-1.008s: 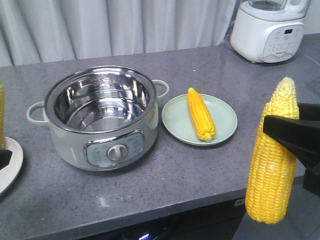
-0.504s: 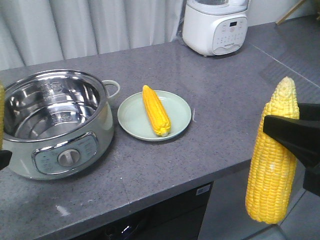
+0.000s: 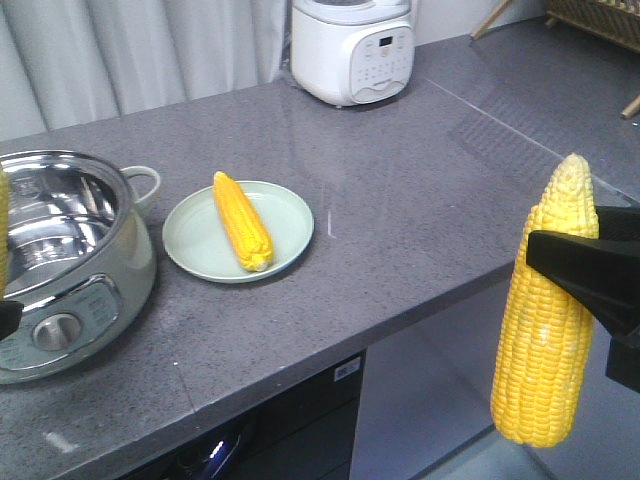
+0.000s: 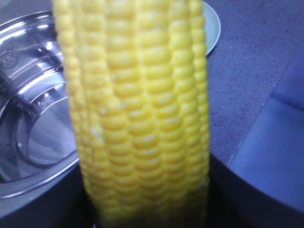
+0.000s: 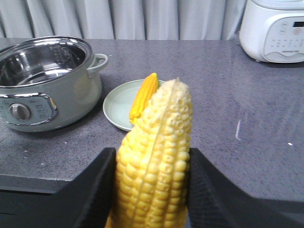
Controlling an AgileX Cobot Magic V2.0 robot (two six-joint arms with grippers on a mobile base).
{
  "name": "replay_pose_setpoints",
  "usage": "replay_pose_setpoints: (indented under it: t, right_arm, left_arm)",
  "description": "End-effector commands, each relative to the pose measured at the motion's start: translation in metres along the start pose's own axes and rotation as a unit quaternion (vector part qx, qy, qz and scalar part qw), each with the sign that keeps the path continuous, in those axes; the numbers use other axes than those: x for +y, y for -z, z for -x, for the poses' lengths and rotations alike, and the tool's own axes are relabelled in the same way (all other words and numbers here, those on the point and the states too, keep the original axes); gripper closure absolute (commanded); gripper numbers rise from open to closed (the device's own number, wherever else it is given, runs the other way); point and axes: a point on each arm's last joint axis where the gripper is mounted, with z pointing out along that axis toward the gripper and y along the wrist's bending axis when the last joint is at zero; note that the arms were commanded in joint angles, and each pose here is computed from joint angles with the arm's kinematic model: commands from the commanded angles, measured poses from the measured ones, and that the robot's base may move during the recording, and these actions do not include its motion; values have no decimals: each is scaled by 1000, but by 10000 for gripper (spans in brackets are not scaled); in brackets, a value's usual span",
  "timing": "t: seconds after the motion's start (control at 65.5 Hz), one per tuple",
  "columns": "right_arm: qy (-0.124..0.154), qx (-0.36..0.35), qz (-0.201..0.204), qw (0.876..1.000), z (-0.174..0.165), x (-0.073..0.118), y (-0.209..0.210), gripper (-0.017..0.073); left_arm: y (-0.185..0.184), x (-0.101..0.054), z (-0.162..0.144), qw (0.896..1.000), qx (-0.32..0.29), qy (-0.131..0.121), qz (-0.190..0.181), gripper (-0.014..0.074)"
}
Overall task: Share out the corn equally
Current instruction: 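Drive the base away holding a cob in each gripper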
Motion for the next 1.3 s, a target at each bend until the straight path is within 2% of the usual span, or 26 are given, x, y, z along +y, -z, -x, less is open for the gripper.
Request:
replay_pose_setpoints:
  t: [0.0, 1.282]
  right_arm:
    - [-4, -42, -12, 999, 13, -1, 4, 365]
    - [-4, -42, -12, 999, 13, -1, 4, 365]
  left_arm:
    - [6, 1, 11, 999, -45, 1, 0, 291]
    - [6, 1, 11, 999, -45, 1, 0, 291]
